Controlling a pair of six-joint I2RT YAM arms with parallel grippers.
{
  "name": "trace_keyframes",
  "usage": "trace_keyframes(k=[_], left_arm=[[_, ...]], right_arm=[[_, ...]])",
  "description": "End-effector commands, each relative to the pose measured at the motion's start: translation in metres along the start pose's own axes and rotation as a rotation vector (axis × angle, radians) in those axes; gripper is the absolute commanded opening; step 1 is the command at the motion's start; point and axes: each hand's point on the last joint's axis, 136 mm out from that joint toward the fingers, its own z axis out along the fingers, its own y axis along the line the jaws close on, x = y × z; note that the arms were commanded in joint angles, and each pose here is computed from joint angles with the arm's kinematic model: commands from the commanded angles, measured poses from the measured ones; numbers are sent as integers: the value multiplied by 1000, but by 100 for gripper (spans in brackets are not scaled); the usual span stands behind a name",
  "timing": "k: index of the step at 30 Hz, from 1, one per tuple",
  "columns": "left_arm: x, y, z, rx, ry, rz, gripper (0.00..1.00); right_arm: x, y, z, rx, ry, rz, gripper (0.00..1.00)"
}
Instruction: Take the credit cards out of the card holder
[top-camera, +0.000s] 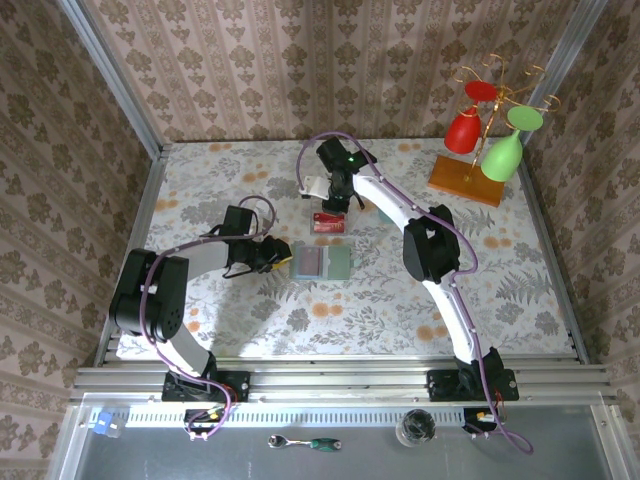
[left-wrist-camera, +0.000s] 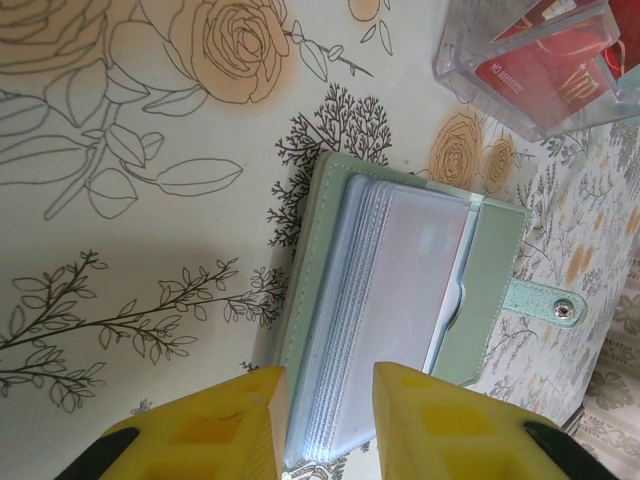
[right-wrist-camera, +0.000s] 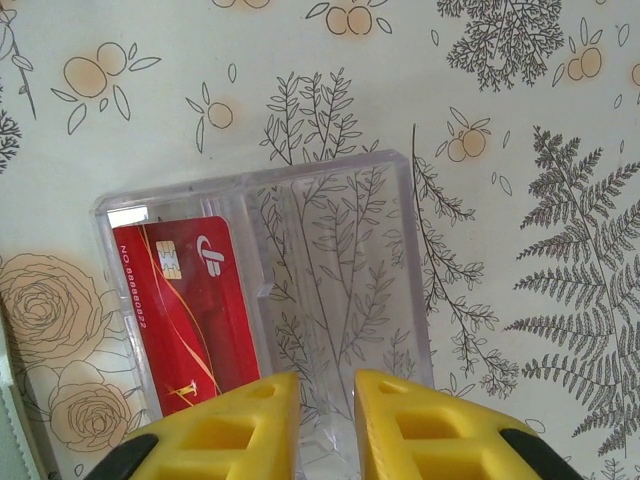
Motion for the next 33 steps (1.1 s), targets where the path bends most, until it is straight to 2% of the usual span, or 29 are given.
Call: trace_keyframes(k=[1, 9, 12, 24, 28, 33], left_arm=[[1, 4, 1, 7, 5, -23, 29], [0, 2, 2, 15, 5, -18, 29], [0, 1, 3, 17, 6, -14, 29], [-2, 0, 6, 28, 7, 6, 26], [-1, 2, 8, 23, 9, 7, 24], [-1, 2, 9, 25, 6, 9, 20]], right_arm=[[-11, -9, -24, 58, -34, 18, 22], [-20, -1, -50, 62, -92, 103, 24], [-23, 7, -56, 45, -127, 195, 27], [-28, 44, -75, -114, -273, 857, 26], [-37, 62, -75, -256, -344, 1086, 26], [-40, 84, -66, -424, -336, 1309, 28]])
